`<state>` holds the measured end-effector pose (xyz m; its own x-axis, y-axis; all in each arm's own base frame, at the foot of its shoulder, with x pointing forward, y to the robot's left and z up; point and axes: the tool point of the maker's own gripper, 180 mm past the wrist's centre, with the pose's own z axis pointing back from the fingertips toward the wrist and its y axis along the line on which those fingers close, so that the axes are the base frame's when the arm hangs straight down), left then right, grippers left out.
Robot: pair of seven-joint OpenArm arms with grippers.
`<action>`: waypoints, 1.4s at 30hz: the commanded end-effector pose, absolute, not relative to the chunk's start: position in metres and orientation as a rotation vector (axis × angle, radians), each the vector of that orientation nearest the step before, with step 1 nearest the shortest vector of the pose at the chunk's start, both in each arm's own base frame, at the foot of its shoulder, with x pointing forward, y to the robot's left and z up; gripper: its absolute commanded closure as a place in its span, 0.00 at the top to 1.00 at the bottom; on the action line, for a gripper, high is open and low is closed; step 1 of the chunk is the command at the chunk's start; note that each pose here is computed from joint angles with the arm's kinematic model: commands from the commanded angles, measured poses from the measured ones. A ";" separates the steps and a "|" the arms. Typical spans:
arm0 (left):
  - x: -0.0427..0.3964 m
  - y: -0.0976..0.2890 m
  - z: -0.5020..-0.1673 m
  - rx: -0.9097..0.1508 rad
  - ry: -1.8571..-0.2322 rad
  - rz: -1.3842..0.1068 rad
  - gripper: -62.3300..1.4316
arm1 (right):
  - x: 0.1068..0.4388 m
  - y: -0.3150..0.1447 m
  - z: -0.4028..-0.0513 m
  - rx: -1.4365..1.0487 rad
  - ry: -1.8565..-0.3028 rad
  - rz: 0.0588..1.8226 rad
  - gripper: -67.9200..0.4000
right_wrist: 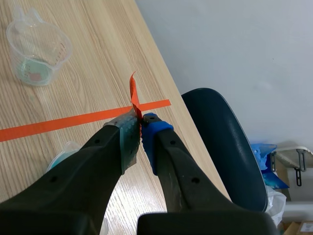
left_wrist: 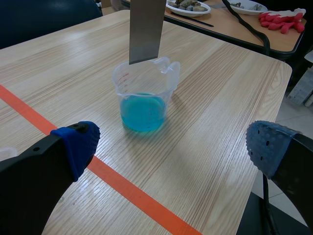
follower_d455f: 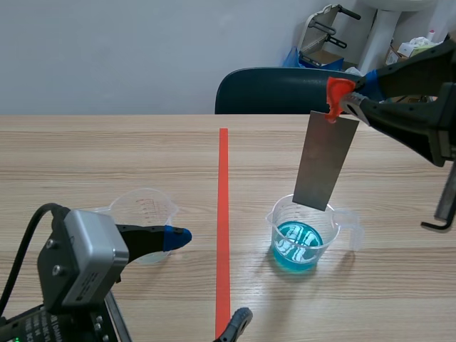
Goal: Do the redox reaction experiment
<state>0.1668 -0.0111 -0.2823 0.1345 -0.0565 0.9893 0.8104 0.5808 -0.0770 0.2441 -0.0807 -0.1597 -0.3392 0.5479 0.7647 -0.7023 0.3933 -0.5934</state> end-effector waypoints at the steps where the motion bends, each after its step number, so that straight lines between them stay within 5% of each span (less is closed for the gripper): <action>1: 0.168 -0.016 -0.273 -0.758 -1.321 -0.709 1.00 | 0.242 -0.077 -0.152 0.161 -1.450 1.300 0.02; 21: 0.169 -0.016 -0.272 -0.757 -1.322 -0.709 1.00 | 0.242 -0.077 -0.152 0.161 -1.450 1.300 0.02; 26: 0.173 -0.023 -0.271 -0.765 -1.341 -0.685 0.60 | 0.242 -0.077 -0.152 0.161 -1.450 1.300 0.02; 34: 0.201 -0.035 -0.279 -0.741 -1.390 -0.642 0.12 | 0.242 -0.077 -0.152 0.161 -1.450 1.300 0.02; 42: 0.233 -0.054 -0.283 -0.748 -1.429 -0.620 0.07 | 0.242 -0.077 -0.152 0.161 -1.450 1.300 0.02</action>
